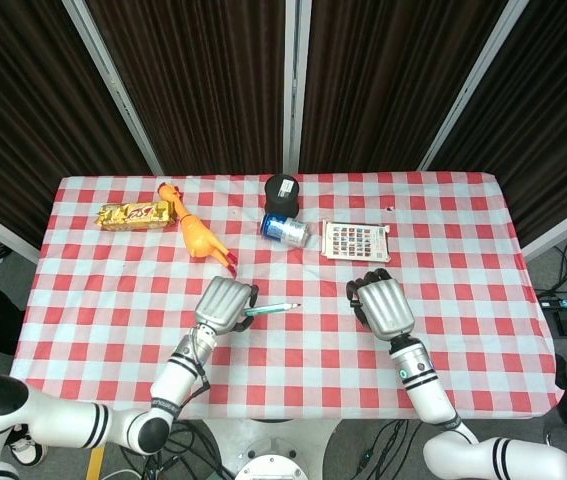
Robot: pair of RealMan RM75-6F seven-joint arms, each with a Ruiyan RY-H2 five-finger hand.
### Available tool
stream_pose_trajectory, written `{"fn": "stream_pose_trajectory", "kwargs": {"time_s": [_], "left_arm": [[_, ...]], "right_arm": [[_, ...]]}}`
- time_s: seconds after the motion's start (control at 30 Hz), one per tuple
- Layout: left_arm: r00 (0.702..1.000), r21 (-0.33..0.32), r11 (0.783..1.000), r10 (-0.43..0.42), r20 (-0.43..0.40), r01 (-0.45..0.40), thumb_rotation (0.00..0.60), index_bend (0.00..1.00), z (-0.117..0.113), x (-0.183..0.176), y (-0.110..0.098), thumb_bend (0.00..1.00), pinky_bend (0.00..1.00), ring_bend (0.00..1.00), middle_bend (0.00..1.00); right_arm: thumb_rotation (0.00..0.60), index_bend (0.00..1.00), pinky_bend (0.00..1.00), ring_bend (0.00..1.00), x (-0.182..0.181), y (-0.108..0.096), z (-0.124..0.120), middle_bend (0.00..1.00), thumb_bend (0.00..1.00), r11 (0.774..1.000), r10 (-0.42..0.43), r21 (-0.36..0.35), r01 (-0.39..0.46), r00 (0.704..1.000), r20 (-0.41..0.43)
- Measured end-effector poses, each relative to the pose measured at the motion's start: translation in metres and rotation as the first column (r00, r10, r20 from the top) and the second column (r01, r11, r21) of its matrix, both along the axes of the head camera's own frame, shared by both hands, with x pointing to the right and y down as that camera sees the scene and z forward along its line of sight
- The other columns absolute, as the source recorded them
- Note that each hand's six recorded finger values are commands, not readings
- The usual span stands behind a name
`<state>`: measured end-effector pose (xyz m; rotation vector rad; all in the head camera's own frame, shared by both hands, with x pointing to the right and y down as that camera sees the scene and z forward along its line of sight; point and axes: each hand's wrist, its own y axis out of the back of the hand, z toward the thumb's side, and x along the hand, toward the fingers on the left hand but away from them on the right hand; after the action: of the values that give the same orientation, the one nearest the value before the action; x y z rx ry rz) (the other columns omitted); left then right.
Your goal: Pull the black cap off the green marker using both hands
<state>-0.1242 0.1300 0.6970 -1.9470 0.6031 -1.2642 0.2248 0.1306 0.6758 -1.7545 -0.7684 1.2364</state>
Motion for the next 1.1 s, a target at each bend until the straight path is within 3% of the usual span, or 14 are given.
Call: {"fn": "stream_pose_trajectory", "kwargs": {"time_s": [0.27, 0.5, 0.6, 0.77, 1.1], "left_arm": [[1.000, -0.008, 1.000, 0.018, 0.009, -0.018, 0.600, 0.60, 0.012, -0.004, 0.002, 0.41, 0.86, 0.94, 0.62], [1.000, -0.005, 1.000, 0.015, 0.017, -0.015, 0.600, 0.60, 0.012, -0.006, 0.001, 0.41, 0.86, 0.94, 0.63], [1.000, -0.002, 1.000, 0.015, 0.017, -0.015, 0.600, 0.60, 0.011, -0.006, 0.001, 0.41, 0.86, 0.94, 0.62], [1.000, 0.000, 1.000, 0.011, 0.015, -0.011, 0.600, 0.60, 0.010, -0.006, 0.001, 0.41, 0.86, 0.94, 0.62], [1.000, -0.005, 1.000, 0.000, 0.024, 0.000, 0.600, 0.60, 0.012, -0.009, 0.001, 0.41, 0.86, 0.94, 0.62]], "right_arm": [[0.600, 0.70, 0.29, 0.36, 0.001, 0.004, 0.028, 0.61, 0.24, 0.998, 0.006, -0.057, -0.005, 1.000, 0.031], [0.600, 0.62, 0.25, 0.30, -0.010, 0.003, 0.048, 0.55, 0.20, 0.995, -0.010, -0.096, 0.012, 1.000, 0.026], [0.600, 0.57, 0.23, 0.27, -0.011, 0.001, 0.049, 0.52, 0.16, 0.995, -0.011, -0.095, 0.013, 1.000, 0.022], [0.600, 0.40, 0.14, 0.15, -0.009, 0.003, 0.052, 0.38, 0.13, 0.993, -0.023, -0.116, 0.022, 1.000, -0.015], [0.600, 0.33, 0.10, 0.09, -0.004, -0.002, 0.038, 0.31, 0.10, 0.994, -0.003, -0.110, 0.001, 1.000, -0.023]]}}
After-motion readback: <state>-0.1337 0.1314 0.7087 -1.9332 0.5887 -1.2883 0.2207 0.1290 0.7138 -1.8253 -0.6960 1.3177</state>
